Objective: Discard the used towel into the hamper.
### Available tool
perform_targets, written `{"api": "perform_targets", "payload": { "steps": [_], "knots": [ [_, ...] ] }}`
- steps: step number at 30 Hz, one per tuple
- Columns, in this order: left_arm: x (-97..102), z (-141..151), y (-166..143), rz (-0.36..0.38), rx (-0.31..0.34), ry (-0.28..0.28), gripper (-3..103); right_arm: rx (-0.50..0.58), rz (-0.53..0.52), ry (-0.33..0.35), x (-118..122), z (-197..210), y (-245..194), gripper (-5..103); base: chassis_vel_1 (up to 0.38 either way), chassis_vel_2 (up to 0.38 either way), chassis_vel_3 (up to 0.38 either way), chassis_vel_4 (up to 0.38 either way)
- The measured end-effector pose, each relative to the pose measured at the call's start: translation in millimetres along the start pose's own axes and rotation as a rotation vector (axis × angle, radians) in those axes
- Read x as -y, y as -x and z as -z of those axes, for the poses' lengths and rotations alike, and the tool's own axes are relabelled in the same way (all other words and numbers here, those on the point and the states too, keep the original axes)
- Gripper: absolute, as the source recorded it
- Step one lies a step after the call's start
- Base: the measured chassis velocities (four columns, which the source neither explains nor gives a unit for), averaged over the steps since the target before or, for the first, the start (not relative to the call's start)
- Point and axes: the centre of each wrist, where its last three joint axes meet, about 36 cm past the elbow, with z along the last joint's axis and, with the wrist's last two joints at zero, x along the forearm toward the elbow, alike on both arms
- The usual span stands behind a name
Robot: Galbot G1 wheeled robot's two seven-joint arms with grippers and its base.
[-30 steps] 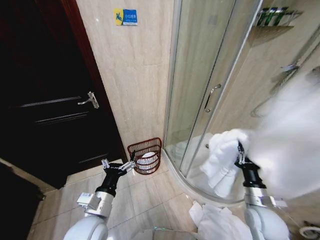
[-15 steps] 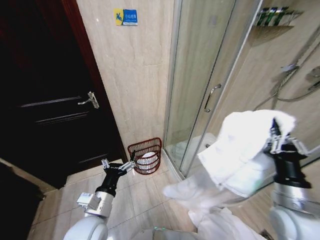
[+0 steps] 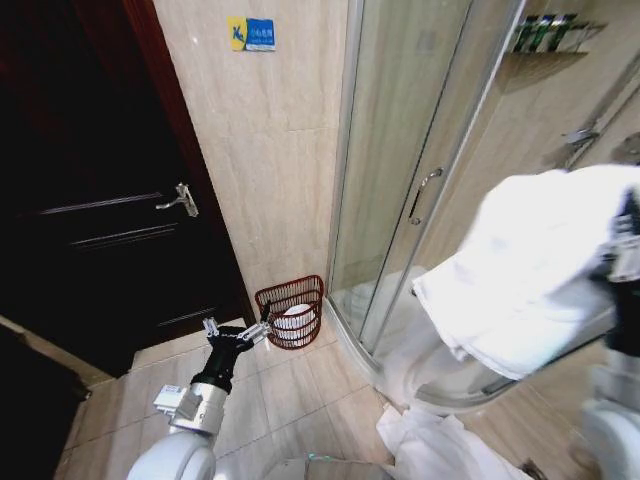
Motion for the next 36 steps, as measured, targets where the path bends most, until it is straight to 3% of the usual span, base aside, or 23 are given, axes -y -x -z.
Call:
{"api": "perform_targets", "payload": {
  "steps": [7, 36],
  "knots": [
    [0.0, 0.0, 0.0, 0.0, 0.0, 0.0, 100, 0.047, -0.031, -0.005, 19.8, 18.3, 15.5, 7, 0.0, 0.0, 0.0, 0.0],
    [0.0, 0.0, 0.0, 0.0, 0.0, 0.0, 100, -0.006, -0.066, -0.015, 22.1, 13.8, 1.7, 7, 0.028, 0.029, -0.028, -0.026]
  ]
}}
